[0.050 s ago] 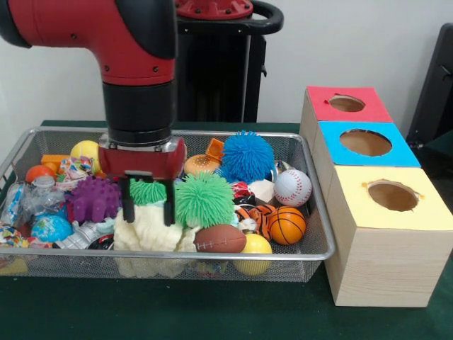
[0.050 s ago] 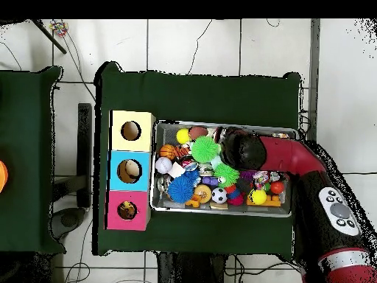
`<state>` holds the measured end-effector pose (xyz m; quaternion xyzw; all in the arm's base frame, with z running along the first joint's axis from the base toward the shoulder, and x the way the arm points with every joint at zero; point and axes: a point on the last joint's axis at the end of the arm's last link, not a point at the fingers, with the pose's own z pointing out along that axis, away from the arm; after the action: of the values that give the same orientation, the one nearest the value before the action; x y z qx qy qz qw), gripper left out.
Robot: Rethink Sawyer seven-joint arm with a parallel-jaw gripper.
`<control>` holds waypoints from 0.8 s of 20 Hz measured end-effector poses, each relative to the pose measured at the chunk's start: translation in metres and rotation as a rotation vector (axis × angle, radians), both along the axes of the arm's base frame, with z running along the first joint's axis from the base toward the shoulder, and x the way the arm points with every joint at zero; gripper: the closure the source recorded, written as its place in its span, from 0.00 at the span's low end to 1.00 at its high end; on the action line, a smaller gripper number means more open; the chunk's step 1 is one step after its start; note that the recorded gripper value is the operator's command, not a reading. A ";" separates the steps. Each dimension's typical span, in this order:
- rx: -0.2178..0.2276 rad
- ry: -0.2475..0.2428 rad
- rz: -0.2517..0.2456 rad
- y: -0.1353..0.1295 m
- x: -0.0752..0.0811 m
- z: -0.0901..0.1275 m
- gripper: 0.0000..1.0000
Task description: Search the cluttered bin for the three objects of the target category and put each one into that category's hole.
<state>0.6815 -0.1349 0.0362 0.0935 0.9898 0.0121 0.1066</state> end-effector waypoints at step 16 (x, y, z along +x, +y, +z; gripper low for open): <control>-0.087 0.091 -0.053 -0.106 -0.011 -0.006 0.00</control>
<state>0.6700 -0.2407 0.0301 0.1154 0.9904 -0.0382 0.0655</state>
